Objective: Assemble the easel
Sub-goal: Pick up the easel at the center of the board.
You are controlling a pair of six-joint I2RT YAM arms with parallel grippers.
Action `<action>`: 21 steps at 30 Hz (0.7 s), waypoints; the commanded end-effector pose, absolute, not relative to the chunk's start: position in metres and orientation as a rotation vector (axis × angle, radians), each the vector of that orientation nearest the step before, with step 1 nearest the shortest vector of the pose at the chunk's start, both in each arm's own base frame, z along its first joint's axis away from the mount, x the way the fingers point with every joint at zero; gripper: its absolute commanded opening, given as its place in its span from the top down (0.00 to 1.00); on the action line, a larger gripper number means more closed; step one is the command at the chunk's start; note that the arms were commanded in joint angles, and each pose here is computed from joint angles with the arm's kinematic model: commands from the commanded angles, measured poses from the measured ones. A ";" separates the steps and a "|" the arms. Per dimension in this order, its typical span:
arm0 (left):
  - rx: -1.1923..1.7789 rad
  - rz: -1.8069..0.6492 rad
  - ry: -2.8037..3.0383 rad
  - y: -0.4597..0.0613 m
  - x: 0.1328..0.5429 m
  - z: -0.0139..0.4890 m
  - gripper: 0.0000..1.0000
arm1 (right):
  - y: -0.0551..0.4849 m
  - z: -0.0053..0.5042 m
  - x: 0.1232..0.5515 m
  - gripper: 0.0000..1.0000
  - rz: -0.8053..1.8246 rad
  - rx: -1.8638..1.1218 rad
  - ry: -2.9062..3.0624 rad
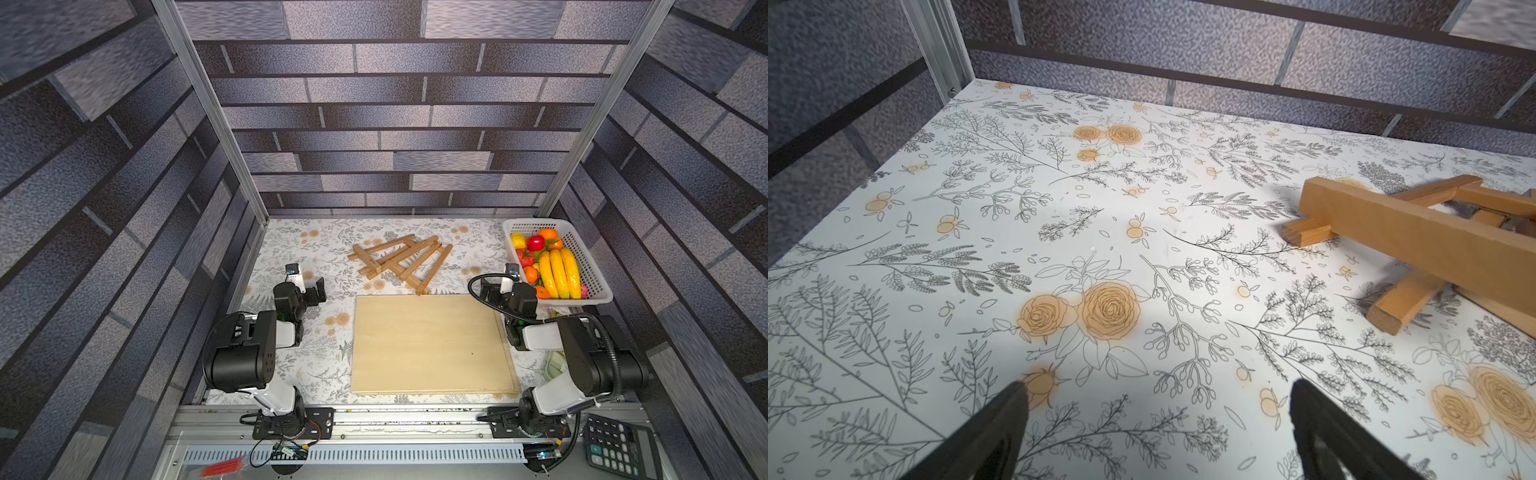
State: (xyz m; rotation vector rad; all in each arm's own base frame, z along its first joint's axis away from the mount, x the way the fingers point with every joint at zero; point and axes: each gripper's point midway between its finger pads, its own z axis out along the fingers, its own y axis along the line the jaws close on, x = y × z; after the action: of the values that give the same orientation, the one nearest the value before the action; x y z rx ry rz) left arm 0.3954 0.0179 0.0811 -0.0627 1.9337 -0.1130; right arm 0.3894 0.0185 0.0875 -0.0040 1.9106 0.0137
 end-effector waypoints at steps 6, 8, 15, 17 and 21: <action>-0.042 -0.092 1.903 0.019 0.399 0.094 0.00 | 0.003 0.094 0.392 0.00 -0.044 0.067 1.888; -0.041 -0.093 1.905 0.019 0.399 0.093 0.00 | 0.003 0.093 0.392 0.00 -0.044 0.067 1.890; -0.041 -0.093 1.905 0.019 0.399 0.093 0.00 | 0.003 0.094 0.392 0.00 -0.044 0.067 1.888; -0.042 -0.094 1.904 0.019 0.399 0.093 0.00 | 0.003 0.093 0.392 0.00 -0.043 0.066 1.890; -0.041 -0.092 1.903 0.019 0.399 0.094 0.00 | 0.003 0.093 0.391 0.00 -0.044 0.067 1.891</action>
State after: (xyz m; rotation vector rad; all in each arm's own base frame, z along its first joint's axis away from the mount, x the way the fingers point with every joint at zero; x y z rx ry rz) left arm 0.3954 0.0179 0.0811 -0.0627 1.9337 -0.1130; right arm 0.3894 0.0185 0.0875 -0.0040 1.9106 0.0137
